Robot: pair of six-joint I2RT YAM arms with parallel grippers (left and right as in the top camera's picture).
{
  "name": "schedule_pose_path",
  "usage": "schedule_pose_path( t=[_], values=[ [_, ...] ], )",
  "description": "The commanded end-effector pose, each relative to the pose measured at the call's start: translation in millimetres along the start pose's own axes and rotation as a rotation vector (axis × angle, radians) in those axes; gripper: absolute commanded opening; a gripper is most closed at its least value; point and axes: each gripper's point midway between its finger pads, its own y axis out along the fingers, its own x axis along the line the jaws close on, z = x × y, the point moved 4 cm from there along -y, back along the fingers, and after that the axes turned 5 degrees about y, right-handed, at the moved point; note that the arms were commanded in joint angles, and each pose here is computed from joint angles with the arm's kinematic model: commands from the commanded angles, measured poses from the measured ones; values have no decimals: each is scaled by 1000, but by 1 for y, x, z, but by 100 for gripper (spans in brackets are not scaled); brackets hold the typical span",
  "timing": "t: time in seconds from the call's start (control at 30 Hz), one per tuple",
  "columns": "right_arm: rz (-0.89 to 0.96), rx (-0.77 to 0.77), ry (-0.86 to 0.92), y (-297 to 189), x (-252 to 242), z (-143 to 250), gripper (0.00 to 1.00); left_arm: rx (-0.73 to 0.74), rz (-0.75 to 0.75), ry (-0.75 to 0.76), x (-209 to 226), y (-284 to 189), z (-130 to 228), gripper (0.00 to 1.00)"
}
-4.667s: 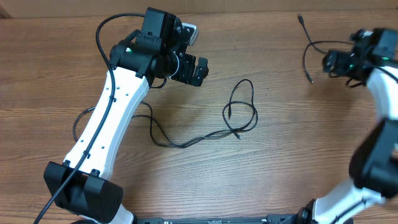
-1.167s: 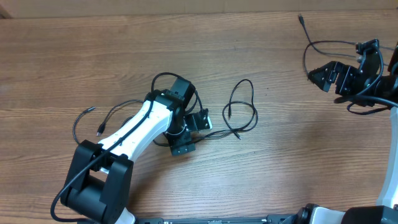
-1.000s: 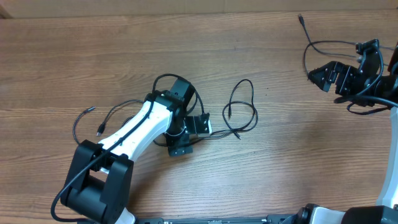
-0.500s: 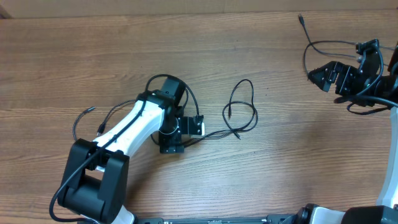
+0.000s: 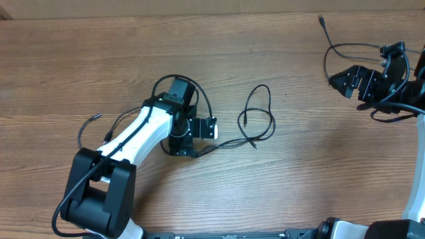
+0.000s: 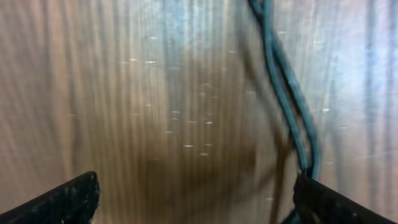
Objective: Untangle cables
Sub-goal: 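Lower the left gripper toward the looped black cable at center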
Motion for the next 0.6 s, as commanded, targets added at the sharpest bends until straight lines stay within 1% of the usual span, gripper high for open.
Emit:
schedule_pose_path(
  t=[0.0,0.23,0.43,0.57],
  values=[
    [-11,-10,-9,-3,5,0,100,10,11,13,-2,3,9,100],
    [-11,-10,-9,-3,5,0,100,22,52,-8,-9,2,16,97],
    [-11,-10,-9,-3,5,0,100,42,161,58,-31,-1,21,97],
    [-11,-10,-9,-3,5,0,100,41,169,75,-33,-1,21,97]
  ],
)
